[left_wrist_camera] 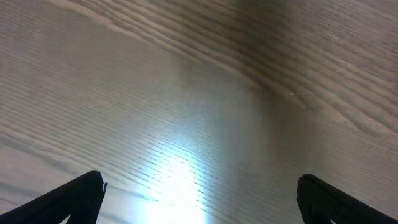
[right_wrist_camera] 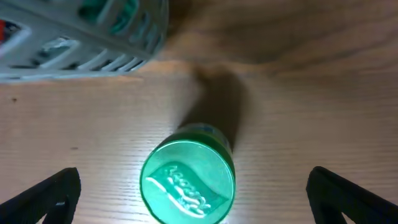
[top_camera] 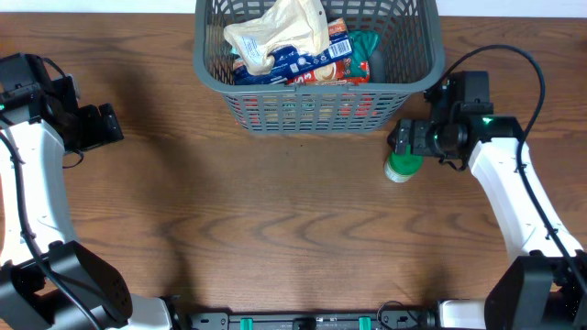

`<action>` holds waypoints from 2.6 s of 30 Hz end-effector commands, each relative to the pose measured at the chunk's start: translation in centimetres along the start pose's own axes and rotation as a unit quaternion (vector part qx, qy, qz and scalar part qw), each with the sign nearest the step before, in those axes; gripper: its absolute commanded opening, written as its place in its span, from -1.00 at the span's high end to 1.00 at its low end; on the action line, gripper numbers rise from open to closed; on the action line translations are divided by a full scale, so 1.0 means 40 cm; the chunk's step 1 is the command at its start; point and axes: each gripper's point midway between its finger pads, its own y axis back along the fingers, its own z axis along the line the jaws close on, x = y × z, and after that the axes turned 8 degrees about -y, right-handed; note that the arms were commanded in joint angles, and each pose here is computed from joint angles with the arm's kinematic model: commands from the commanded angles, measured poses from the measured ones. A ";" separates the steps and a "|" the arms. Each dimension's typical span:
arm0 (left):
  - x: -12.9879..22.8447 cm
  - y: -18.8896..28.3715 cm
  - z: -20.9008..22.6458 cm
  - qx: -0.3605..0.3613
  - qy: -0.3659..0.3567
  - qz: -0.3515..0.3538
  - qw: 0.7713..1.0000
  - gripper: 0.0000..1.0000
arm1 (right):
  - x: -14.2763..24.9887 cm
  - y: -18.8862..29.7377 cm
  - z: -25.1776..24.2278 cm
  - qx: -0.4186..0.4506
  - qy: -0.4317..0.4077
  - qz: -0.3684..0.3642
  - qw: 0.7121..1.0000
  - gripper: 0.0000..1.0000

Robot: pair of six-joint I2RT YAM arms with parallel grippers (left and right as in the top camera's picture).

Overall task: Pack container
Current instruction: 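Close the right gripper around the Knorr jar and lift it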

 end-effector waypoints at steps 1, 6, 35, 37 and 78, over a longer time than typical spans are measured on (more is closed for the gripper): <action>-0.002 0.002 -0.001 0.004 0.006 -0.002 1.000 -0.97 | 0.031 -0.051 0.004 0.002 0.006 0.028 1.000 -0.98; -0.002 0.002 -0.001 0.004 0.006 -0.002 1.000 -0.97 | 0.063 -0.109 0.001 0.009 0.008 0.064 0.998 -0.99; -0.002 0.002 -0.001 0.004 0.006 -0.001 1.000 -0.97 | 0.116 -0.227 0.016 0.013 0.014 0.117 0.993 -0.70; -0.002 0.002 -0.001 0.004 0.006 -0.001 1.000 -0.97 | 0.117 -0.227 0.016 0.013 0.013 0.117 0.993 -0.59; -0.002 0.003 -0.001 0.004 0.006 -0.002 1.000 -0.97 | 0.115 -0.206 -0.107 0.047 -0.130 0.129 0.982 0.97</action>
